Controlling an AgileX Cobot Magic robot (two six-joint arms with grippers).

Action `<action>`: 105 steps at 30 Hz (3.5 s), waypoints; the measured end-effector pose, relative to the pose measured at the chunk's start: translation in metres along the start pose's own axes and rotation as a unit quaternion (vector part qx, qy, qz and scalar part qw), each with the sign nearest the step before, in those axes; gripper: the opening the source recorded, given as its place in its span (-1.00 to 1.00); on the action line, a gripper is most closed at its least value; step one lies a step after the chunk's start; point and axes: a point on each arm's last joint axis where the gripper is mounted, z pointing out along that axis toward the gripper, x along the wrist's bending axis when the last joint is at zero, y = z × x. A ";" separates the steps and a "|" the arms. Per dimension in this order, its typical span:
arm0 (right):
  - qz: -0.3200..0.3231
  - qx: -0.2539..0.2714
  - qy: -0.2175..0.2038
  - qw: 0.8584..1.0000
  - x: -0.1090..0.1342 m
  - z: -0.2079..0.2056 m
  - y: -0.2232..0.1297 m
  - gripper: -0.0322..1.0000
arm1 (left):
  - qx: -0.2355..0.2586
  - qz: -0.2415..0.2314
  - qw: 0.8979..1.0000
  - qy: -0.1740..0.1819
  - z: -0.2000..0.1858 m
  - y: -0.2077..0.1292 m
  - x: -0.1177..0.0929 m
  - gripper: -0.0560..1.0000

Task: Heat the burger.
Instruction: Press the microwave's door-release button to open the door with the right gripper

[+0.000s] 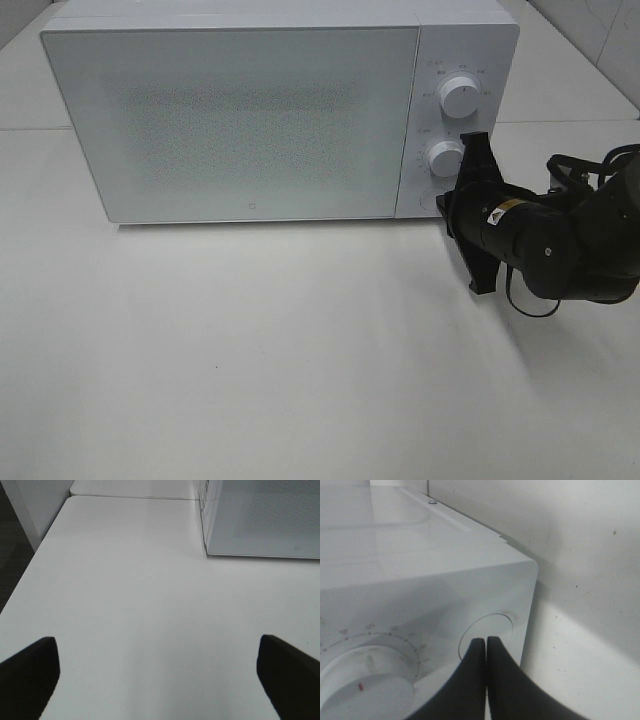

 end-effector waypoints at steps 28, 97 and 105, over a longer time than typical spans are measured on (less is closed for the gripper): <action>-0.004 -0.013 0.013 1.000 0.001 0.018 0.002 -0.89 | 0.000 0.000 1.000 0.000 0.000 0.000 0.000 0.99; -0.010 -0.034 0.027 0.999 -0.004 0.035 -0.003 -0.89 | 0.000 0.000 1.000 0.000 0.000 0.000 0.000 0.99; 0.013 -0.014 0.004 1.000 -0.004 0.033 -0.002 -0.89 | 0.000 0.000 1.000 0.000 0.000 0.000 0.000 0.99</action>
